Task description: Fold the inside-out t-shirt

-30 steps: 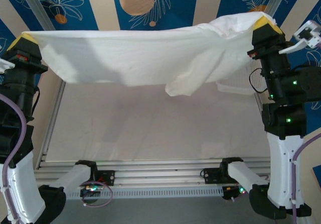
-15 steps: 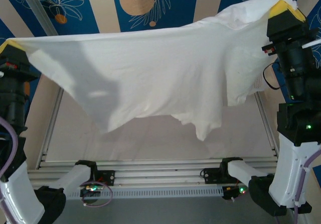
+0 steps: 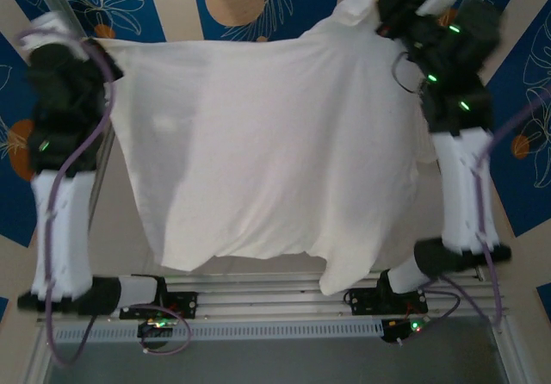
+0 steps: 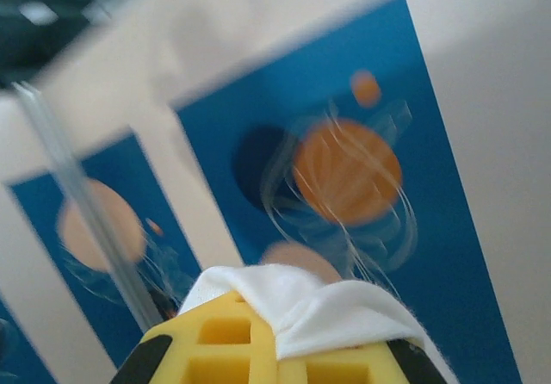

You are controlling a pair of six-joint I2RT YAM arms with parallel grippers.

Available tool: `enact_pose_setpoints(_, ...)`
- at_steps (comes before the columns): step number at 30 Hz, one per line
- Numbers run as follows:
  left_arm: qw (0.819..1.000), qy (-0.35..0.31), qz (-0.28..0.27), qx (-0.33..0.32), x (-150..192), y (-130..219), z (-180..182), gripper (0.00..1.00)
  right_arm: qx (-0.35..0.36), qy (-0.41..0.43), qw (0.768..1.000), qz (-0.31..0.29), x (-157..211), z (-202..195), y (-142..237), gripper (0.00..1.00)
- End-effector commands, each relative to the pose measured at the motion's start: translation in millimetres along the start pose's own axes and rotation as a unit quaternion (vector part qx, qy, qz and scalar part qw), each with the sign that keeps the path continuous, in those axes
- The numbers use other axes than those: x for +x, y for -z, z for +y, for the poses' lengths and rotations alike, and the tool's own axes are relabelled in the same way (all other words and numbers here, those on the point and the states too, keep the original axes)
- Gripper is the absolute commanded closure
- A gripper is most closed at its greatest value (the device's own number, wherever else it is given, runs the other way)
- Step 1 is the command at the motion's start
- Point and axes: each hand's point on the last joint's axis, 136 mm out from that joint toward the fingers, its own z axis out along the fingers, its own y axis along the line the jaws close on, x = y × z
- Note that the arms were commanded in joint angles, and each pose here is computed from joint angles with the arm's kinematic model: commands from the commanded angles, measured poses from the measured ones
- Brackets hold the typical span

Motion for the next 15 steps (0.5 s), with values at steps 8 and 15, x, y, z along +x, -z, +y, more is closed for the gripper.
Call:
enact_pose_setpoints(8,0.983,-0.006,0.181,-0.036,180.7,-199.4,35.8,0.48,0.088,0.033,0.965,0.244,193.5,-125.2,-129.5,0.39)
enact_pose_setpoints(15,0.979,0.045,0.195,0.038,147.9,-142.1,10.6,0.41,0.064,-0.015,0.945,0.321,203.7,-129.2,-86.5,0.33)
